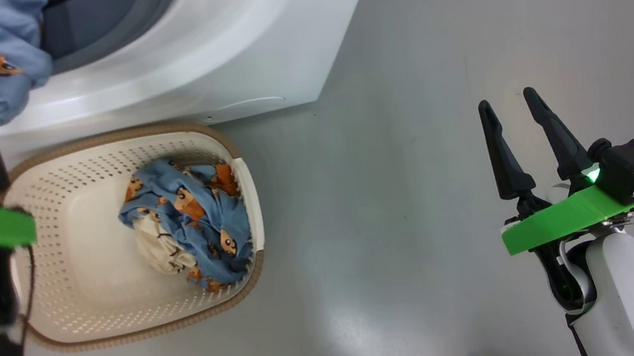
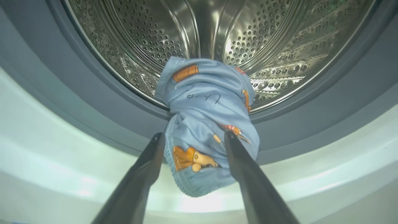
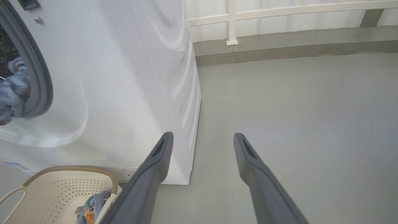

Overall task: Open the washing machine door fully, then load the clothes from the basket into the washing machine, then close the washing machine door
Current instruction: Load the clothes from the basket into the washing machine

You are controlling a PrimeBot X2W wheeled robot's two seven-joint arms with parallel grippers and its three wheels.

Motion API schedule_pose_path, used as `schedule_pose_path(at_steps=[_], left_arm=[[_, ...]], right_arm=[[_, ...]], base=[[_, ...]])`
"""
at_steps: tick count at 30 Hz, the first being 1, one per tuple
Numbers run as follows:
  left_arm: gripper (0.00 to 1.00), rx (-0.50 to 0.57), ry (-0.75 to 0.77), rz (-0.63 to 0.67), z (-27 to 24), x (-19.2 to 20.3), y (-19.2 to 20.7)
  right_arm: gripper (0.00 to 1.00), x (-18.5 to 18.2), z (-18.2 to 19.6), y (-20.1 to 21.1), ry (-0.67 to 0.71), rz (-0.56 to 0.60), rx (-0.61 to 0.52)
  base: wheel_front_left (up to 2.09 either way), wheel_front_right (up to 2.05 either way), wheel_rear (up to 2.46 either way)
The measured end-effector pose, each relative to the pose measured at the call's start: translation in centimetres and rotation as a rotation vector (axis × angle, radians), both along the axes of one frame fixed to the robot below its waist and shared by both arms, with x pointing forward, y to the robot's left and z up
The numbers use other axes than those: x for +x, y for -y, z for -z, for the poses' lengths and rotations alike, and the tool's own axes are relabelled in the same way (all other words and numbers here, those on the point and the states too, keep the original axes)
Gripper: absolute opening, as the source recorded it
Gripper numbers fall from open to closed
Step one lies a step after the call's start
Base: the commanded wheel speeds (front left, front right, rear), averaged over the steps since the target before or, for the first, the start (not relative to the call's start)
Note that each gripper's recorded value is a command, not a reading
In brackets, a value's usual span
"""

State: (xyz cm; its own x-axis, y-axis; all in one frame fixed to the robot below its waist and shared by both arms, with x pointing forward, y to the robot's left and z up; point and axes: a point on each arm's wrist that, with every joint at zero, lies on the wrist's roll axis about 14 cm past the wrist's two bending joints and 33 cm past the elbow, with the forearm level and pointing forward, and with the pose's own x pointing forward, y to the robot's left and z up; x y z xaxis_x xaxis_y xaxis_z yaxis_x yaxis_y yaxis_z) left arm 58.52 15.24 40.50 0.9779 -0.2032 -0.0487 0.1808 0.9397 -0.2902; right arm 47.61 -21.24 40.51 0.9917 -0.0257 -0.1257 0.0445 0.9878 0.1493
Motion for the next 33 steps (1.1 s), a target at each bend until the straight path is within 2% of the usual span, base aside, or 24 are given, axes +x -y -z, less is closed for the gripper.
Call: schedule_pose_path(at_steps=[25,33], left_arm=[[1.00,-0.002,-0.075,-0.090,0.8,-10.1,-2.8],[1.00,-0.008,-0.077,-0.110,0.5,-11.1,-3.2]], right_arm=[[1.00,-1.2,-1.7,-0.4,0.025,-0.016,0.000],[1.00,-1.3,-2.4,-0.2,0.038,-0.016,-0.006]], base=[[0.00,0.00,0.00],[0.00,0.00,0.00]])
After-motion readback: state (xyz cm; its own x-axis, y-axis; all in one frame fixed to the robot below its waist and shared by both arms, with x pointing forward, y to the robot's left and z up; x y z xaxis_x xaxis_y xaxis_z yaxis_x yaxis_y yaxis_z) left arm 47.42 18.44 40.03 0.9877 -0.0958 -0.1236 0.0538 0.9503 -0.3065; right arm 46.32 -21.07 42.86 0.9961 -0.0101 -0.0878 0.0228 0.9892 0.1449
